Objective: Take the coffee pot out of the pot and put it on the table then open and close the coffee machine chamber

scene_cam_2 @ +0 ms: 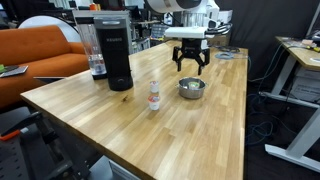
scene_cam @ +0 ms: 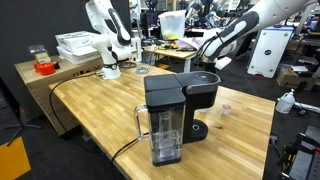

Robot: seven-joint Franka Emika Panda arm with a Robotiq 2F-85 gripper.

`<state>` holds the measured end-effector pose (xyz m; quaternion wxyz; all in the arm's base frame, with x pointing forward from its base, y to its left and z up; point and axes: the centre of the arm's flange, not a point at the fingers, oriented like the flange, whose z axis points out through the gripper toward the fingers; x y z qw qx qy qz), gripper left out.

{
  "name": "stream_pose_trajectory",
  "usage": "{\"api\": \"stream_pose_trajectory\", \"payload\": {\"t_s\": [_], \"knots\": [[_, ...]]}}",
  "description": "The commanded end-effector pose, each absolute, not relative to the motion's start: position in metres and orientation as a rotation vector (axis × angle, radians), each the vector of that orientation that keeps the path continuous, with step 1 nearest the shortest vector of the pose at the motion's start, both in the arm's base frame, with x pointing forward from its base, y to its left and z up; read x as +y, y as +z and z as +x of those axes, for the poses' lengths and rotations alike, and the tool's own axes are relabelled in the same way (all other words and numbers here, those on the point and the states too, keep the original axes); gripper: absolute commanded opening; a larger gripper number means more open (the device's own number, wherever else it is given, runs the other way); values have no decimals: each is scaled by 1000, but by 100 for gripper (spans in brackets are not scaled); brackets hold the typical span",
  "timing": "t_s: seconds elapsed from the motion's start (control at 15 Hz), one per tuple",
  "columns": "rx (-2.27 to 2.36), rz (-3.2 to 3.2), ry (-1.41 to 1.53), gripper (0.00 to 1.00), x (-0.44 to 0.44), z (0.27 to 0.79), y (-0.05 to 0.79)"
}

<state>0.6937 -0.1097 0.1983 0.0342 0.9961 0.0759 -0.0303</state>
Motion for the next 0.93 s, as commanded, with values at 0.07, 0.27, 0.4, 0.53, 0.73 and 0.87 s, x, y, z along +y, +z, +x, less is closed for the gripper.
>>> {"api": "stream_pose_trajectory", "payload": {"t_s": [0.07, 0.27, 0.4, 0.53, 0.73, 0.87], "knots": [[227, 3080, -141, 100, -127, 722, 186], [223, 3094, -162, 100, -132, 729, 178], [226, 3107, -177, 100, -131, 733, 174], [245, 3112, -188, 100, -127, 737, 172], [270, 3110, -205, 100, -122, 743, 168], [277, 3115, -225, 100, -120, 744, 164]]}}
